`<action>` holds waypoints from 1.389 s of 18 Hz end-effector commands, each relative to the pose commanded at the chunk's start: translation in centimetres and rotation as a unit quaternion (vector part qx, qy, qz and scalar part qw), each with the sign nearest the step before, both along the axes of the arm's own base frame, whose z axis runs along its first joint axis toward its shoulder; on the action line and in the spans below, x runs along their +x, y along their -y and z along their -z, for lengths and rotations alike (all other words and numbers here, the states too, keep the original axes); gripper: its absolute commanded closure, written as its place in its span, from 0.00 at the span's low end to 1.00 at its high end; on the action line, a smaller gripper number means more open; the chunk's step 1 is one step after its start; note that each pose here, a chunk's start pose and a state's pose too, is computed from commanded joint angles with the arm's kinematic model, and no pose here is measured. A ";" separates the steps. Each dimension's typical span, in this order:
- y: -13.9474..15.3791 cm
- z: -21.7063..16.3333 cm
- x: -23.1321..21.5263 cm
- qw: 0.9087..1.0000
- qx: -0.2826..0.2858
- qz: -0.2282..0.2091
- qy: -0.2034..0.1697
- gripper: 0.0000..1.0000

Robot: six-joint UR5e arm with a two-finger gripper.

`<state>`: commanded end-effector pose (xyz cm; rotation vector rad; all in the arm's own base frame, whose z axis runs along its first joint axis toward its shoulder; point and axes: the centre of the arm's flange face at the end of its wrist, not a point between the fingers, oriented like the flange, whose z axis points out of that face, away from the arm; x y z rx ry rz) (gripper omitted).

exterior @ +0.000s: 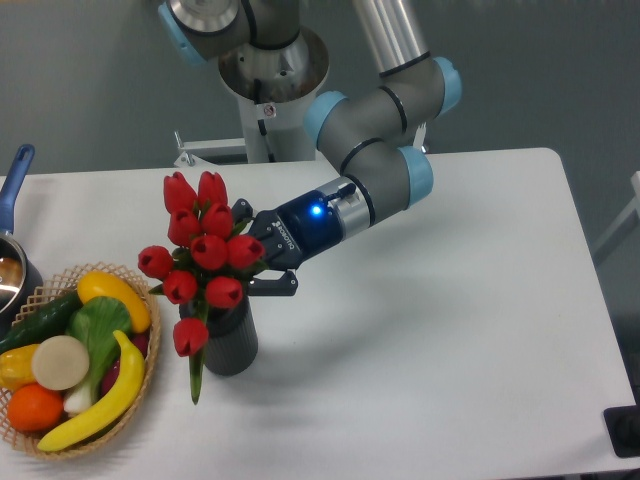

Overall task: Insert the flowers into the vase
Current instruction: 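Lower the tulip stems down into the dark grey vase, then open the gripper to release the tulip bouquet in the vase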

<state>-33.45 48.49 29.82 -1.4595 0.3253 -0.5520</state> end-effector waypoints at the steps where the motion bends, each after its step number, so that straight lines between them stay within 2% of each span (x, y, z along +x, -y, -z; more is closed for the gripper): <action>1: 0.0 0.4 0.0 1.000 0.002 -0.001 -0.003 0.68; 20: 1.4 3.4 0.5 1.000 -0.009 -0.011 0.005 0.66; 25: 1.4 4.0 0.7 1.000 -0.020 -0.009 -0.005 0.65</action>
